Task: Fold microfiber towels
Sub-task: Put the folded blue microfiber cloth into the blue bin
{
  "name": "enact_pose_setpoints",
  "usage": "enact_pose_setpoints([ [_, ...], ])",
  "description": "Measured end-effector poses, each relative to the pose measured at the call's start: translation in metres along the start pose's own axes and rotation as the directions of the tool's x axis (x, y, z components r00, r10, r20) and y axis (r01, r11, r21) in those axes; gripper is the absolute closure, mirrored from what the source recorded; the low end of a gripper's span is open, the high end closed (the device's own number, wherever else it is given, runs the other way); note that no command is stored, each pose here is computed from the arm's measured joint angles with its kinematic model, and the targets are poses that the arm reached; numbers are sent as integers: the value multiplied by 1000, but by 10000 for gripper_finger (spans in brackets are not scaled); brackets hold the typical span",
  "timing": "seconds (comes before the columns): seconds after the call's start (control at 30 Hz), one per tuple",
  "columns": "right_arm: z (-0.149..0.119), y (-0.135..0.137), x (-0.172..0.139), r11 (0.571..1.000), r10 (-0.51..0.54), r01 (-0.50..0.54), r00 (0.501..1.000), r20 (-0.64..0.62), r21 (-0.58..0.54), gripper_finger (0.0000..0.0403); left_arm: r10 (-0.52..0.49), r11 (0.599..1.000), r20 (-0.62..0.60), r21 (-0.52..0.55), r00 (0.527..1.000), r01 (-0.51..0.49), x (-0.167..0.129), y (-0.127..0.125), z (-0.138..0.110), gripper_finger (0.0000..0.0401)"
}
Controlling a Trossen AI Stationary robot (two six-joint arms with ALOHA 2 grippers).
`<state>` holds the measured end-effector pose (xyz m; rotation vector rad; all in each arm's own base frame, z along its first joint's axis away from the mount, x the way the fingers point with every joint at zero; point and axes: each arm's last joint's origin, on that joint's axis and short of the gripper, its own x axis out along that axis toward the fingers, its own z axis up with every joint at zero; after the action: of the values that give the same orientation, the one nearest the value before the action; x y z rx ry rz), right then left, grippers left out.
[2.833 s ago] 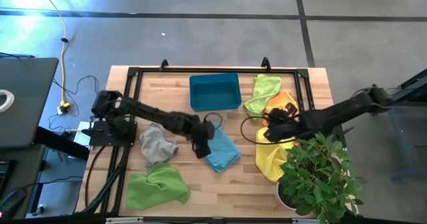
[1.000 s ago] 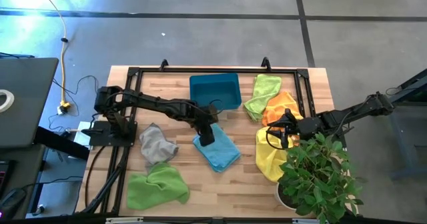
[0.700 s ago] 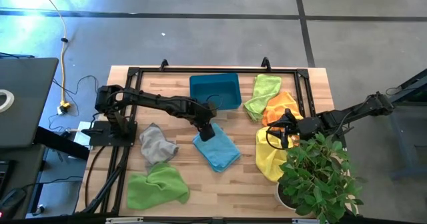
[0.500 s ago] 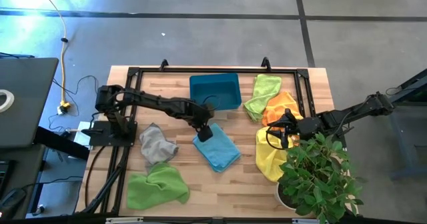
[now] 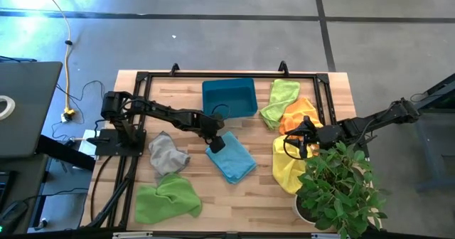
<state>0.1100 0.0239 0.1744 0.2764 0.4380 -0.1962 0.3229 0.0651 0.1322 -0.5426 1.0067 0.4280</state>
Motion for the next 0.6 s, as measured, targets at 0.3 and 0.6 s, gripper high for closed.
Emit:
enact_pose_setpoints([
  [0.3,0,0,0,1000,0,0,1000,0,0,249,-19,999,-14,35,1000,20,1,-16,-11,123],
  [0.6,0,0,0,1000,0,0,1000,0,0,249,2,999,-1,53,1000,-2,1,-20,-13,123],
])
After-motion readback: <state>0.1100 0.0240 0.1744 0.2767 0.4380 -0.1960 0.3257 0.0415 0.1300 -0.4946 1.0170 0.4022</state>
